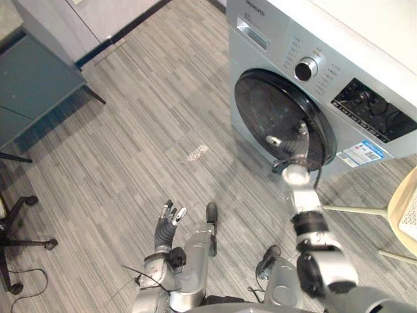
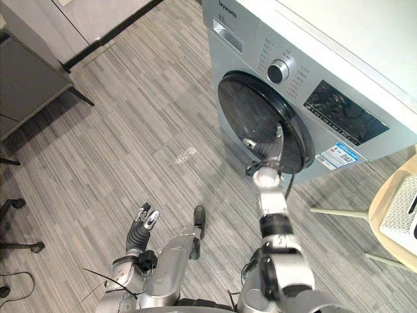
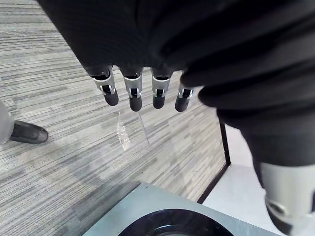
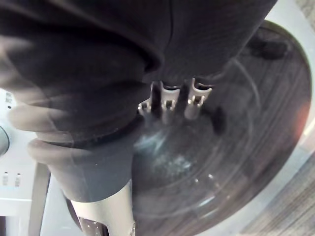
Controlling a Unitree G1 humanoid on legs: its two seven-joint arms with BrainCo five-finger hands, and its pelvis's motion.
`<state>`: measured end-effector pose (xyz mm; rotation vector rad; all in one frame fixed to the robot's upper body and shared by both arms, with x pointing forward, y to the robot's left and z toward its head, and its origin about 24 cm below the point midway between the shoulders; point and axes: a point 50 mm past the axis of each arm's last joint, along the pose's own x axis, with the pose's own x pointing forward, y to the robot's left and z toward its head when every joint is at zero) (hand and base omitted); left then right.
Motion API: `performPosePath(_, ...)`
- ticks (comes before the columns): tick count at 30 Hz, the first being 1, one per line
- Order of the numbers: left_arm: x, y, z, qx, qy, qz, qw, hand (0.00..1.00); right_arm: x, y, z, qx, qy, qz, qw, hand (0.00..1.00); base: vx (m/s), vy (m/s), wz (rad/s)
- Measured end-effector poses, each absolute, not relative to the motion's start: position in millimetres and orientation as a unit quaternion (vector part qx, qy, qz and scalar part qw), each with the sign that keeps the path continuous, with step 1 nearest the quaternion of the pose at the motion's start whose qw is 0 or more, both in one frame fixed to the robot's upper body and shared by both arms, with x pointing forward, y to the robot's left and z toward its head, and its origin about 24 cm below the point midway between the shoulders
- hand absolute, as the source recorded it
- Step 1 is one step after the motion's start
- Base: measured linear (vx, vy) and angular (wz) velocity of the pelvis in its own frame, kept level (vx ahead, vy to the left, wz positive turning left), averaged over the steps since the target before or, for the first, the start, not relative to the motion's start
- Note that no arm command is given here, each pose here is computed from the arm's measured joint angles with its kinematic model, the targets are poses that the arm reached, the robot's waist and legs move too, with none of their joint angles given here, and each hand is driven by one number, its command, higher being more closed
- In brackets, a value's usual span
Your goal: Pick up the laundry basket with both hands and put the clothes into the washing machine.
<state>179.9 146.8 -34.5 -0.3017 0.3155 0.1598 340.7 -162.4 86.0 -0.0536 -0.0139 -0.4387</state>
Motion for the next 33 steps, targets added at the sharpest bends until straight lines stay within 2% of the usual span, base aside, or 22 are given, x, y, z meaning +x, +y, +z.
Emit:
performPosePath(2,179,145,-36,-0.151,0.165,0.077,0.972,0.00,314,-161,77,-0.015,-0.016,-0.230,0.973,0.00,0.06,-0.085,0.12)
performPosePath(5,179,145,-37,-0.150,0.168,0.076,0.971,0.00,294,-168,73,-0.022,-0.021,-0.251,0.967,0.00,0.02,-0.060,0.12)
performPosePath(14,179,143,-39,-0.147,0.173,0.071,0.971,0.00,274,-197,76,-0.054,-0.037,-0.321,0.945,0.00,0.00,-0.056,0.01)
performPosePath(22,179,141,-40,-0.145,0.176,0.067,0.971,0.00,251,-222,89,-0.093,-0.060,-0.398,0.911,0.00,0.00,-0.061,-0.02)
performPosePath(28,181,137,-38,-0.146,0.170,0.058,0.973,0.00,254,-223,91,-0.105,-0.063,-0.403,0.907,0.00,0.01,-0.042,-0.09)
performPosePath(33,186,136,-33,-0.147,0.155,0.058,0.975,0.00,311,-230,113,-0.100,-0.070,-0.378,0.918,0.00,0.03,-0.041,-0.12)
